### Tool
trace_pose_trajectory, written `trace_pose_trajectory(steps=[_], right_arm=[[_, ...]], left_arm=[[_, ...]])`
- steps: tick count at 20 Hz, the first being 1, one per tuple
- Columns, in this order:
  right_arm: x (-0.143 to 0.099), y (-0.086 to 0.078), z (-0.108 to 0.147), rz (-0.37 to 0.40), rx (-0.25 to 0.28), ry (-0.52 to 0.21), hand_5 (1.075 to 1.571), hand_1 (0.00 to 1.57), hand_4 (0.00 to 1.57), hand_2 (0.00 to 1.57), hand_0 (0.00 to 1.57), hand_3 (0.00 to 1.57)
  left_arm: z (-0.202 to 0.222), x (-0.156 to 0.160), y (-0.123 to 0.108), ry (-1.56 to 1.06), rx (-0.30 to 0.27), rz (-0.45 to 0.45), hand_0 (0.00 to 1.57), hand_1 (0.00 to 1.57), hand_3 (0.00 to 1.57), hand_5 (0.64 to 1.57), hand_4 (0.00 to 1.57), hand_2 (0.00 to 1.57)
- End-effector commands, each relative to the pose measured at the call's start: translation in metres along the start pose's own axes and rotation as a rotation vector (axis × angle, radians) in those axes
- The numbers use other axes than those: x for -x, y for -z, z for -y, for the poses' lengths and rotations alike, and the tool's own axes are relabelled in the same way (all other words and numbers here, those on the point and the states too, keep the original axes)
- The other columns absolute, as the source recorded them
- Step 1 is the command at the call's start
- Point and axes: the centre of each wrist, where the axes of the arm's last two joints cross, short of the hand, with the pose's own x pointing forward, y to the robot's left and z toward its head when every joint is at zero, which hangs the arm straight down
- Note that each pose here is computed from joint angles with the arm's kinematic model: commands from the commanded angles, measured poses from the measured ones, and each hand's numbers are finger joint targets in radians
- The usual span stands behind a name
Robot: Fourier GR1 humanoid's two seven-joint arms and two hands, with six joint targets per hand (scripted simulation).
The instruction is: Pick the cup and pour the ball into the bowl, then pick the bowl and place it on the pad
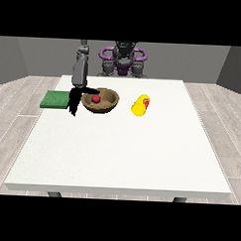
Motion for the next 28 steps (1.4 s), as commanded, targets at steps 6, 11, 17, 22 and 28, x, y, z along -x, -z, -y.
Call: trace_pose_trajectory(steps=[6, 11, 17, 22, 28], right_arm=[[0.037, -0.038, 0.013, -0.252, 0.101, 0.021, 1.529, 1.57, 0.95, 1.57, 1.57, 0.81], [0.029, -0.040, 0.042, -0.282, 0.104, -0.107, 1.571, 1.57, 1.00, 1.57, 1.57, 1.57], [-0.023, 0.012, 0.045, -0.284, 0.136, -0.216, 1.567, 1.57, 1.05, 1.57, 1.57, 1.50], [-0.032, 0.026, 0.022, -0.354, 0.090, -0.261, 1.563, 1.57, 1.11, 1.57, 1.57, 1.40], [-0.075, 0.042, 0.071, -0.352, 0.103, -0.358, 1.561, 1.57, 1.18, 1.57, 1.57, 0.97]], left_arm=[[0.010, -0.008, 0.000, -0.017, 0.035, 0.049, 0.00, 0.00, 0.00, 1.571, 0.00, 0.00], [-0.002, -0.020, -0.002, -0.035, 0.029, 0.042, 0.00, 0.00, 0.00, 1.571, 0.00, 0.00], [-0.035, 0.014, -0.024, -0.064, -0.083, -0.053, 0.00, 0.00, 0.00, 1.571, 0.00, 0.00], [-0.064, 0.019, -0.050, -0.035, -0.146, -0.082, 0.00, 0.00, 0.00, 1.571, 0.00, 0.00], [-0.077, 0.014, -0.062, -0.038, -0.152, -0.105, 0.00, 0.00, 0.00, 1.571, 0.00, 0.00]])
